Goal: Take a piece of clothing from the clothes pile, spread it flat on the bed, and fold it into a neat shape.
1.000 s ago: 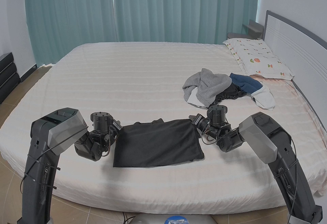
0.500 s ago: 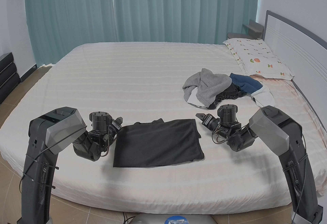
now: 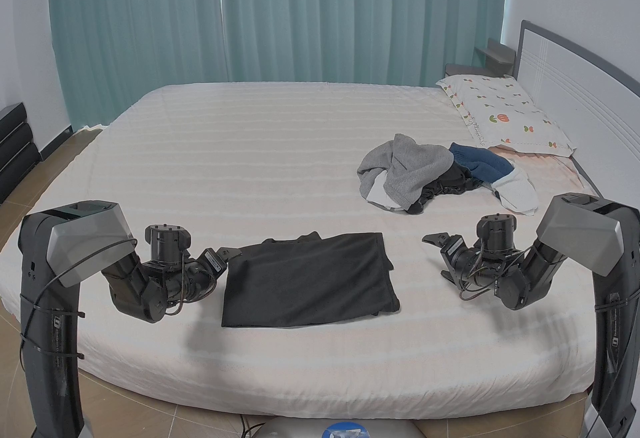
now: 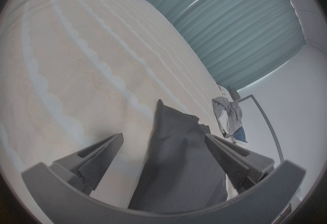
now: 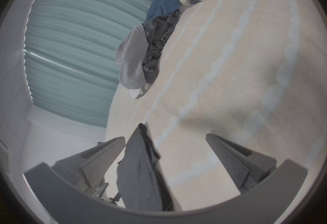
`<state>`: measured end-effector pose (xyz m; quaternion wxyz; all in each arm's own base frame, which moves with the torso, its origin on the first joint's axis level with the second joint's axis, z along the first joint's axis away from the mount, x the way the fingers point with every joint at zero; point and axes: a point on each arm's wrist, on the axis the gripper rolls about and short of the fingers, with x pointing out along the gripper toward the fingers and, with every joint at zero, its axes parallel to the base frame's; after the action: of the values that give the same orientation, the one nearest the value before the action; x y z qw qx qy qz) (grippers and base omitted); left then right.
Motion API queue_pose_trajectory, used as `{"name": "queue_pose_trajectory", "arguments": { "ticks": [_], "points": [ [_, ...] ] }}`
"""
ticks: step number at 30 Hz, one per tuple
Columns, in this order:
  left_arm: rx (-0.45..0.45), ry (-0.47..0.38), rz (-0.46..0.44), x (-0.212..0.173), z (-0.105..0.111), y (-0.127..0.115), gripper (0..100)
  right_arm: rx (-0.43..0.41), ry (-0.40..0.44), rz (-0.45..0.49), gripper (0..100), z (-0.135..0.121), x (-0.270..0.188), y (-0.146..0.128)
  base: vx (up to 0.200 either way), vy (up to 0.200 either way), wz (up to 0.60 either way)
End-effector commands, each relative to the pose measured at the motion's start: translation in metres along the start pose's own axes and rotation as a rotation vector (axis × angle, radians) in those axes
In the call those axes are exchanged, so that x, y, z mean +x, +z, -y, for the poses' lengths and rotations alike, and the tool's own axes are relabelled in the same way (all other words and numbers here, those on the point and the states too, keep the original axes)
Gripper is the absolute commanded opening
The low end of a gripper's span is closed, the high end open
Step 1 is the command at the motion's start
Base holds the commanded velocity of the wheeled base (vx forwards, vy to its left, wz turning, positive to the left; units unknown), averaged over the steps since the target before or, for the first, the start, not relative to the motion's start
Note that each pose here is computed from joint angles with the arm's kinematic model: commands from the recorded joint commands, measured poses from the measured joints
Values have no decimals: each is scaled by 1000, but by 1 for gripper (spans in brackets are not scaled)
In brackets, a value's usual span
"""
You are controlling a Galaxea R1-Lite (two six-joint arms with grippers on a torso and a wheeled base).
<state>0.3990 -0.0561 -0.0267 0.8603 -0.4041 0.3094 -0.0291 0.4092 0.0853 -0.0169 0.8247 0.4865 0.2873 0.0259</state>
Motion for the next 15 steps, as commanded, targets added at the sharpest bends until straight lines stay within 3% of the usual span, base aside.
{"name": "queue_pose_trajectory", "arguments": {
  "ticks": [1, 10, 15],
  "points": [
    [69, 8, -23, -17, -4, 1, 100, 34, 52, -17, 100, 8, -22, 12, 0, 0, 0],
    [190, 5, -65, -15, -7, -16, 100, -36, 74, -13, 100, 23, -24, 1, 0, 0, 0],
    [226, -39, -77, -13, 0, -30, 100, -59, 81, -11, 100, 27, -26, -1, 0, 0, 0]
  ]
}}
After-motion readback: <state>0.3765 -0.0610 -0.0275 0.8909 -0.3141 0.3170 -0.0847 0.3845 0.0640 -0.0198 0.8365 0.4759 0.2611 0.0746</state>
